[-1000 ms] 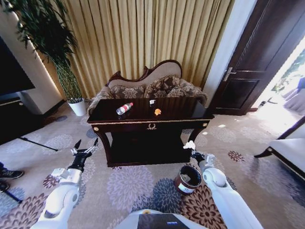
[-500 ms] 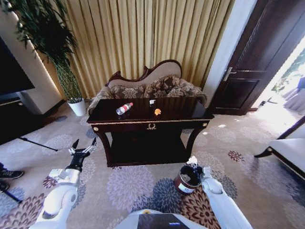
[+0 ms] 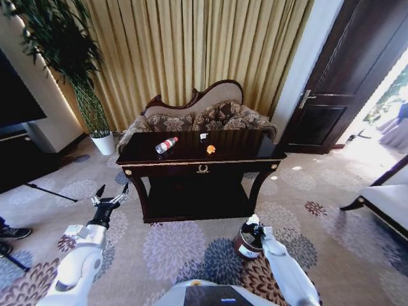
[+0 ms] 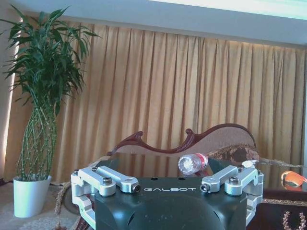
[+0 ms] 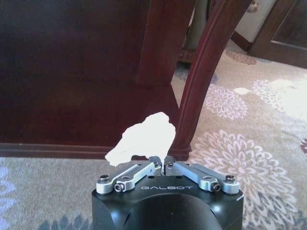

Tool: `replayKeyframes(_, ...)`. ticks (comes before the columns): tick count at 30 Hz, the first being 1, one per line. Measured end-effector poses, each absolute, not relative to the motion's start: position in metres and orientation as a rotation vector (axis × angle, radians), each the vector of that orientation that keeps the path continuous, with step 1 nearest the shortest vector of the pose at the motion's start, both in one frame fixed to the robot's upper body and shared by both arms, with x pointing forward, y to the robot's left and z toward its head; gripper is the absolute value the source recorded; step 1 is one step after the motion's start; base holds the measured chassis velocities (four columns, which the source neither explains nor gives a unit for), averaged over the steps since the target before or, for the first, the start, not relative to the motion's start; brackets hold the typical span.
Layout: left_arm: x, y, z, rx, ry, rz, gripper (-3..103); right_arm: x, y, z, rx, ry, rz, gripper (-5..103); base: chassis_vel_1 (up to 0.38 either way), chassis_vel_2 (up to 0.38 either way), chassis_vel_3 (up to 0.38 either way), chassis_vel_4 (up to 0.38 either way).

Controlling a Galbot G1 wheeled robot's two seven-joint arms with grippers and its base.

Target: Move to the front of the table and place the trash on the table into the trash bin.

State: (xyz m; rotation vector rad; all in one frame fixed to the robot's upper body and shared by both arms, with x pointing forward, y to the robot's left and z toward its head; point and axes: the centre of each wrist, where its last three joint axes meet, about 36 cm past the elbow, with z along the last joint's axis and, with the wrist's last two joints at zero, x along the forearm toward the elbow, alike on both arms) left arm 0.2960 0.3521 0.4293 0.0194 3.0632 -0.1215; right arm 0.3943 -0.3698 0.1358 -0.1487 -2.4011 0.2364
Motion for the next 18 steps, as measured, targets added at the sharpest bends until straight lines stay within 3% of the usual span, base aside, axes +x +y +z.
replayKeyframes(8, 0.297, 0.3518, 0.4277, 0.018, 3.066, -0.13, 100, 0.3966, -0.3682, 0.1331, -0.146, -2.386, 0.293, -1, 0.0, 0.0, 0.0, 0.0)
replayKeyframes(9, 0.2972, 0.3514, 0.4256, 0.018, 3.07, -0.135, 100, 0.3981, -0.3697, 0.137, -0.158, -2.394, 0.31, 15, 0.0, 0.0, 0.0, 0.0)
replayKeyframes(10, 0.2973, 0.3516, 0.4251, 0.018, 3.072, -0.135, 100, 0.3976, -0.3698, 0.1375, -0.163, -2.395, 0.315, 20, 0.0, 0.0, 0.0, 0.0)
replayKeyframes(11, 0.2973, 0.3516, 0.4251, 0.018, 3.072, -0.135, 100, 0.3976, -0.3698, 0.1375, -0.163, -2.395, 0.315, 20, 0.0, 0.0, 0.0, 0.0)
replayKeyframes(14, 0.2978, 0.3526, 0.4242, 0.019, 3.075, -0.133, 100, 0.396, -0.3719, 0.1391, -0.178, -2.397, 0.331, 37, 0.0, 0.0, 0.0, 0.0)
replayKeyframes(18, 0.298, 0.3535, 0.4238, 0.019, 3.074, -0.134, 100, 0.3921, -0.3753, 0.1402, -0.189, -2.397, 0.342, 48, 0.0, 0.0, 0.0, 0.0)
